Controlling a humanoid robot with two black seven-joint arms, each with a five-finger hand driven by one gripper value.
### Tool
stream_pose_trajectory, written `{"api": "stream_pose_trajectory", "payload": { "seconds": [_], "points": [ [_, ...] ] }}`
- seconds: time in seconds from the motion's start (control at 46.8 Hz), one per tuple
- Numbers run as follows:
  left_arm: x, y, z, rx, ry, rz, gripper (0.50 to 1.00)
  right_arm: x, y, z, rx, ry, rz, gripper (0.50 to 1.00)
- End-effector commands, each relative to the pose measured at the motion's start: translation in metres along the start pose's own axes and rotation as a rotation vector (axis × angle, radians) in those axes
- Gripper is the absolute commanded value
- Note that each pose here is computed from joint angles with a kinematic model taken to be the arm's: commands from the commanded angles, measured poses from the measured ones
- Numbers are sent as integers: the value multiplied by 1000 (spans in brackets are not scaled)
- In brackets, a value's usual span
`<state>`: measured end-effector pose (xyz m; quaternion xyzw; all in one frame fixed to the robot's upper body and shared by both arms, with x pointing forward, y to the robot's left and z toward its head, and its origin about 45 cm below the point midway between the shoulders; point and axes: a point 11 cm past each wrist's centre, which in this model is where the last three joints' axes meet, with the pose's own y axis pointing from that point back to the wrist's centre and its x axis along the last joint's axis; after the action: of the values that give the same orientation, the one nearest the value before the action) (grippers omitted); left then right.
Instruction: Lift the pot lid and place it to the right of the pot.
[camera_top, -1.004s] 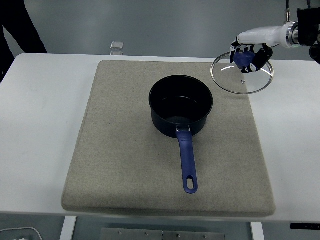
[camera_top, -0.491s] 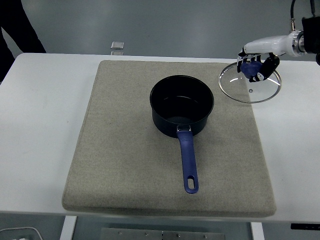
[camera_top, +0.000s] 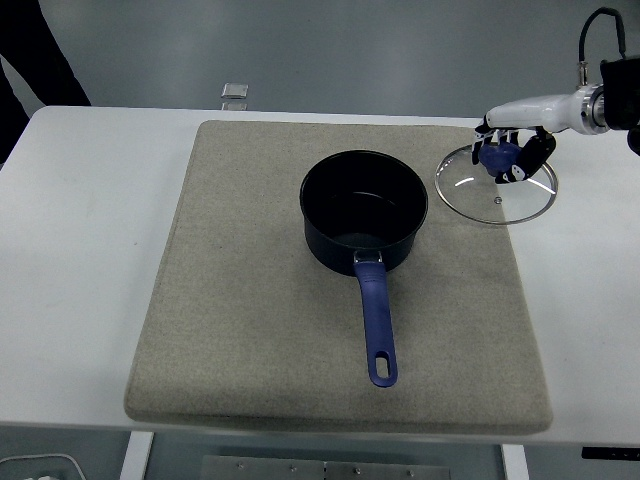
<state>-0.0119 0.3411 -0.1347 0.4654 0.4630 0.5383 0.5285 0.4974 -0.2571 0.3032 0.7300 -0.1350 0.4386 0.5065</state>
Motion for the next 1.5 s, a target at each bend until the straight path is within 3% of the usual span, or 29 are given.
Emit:
{"api": "stream_pose_trajectory", "payload": {
  "seconds": [0.0,0.342,0.897,1.047,1.09,1.111,1.218,1.474],
  "points": [
    [0,0,0,0,2,0,1000,-3,-1,1,1,-5,-2,500],
    [0,0,0,0,0,0,1000,-8,-7,-7,29,-16,4,500],
    [0,0,0,0,0,0,1000,-11,-8,-10,43,-30,2,500],
    [0,0,0,0,0,0,1000,-7,-10,-14,70,-84,57,500],
    [0,0,0,0,0,0,1000,-5,-10,-14,76,-107,80,752],
    [0,0,0,0,0,0,1000,-4,-10,-14,80,-117,94,835],
    [0,0,0,0,2,0,1000,-1,-10,-15,86,-136,117,858],
    [0,0,0,0,0,0,1000,-2,-11,-15,85,-135,117,860]
  ]
}}
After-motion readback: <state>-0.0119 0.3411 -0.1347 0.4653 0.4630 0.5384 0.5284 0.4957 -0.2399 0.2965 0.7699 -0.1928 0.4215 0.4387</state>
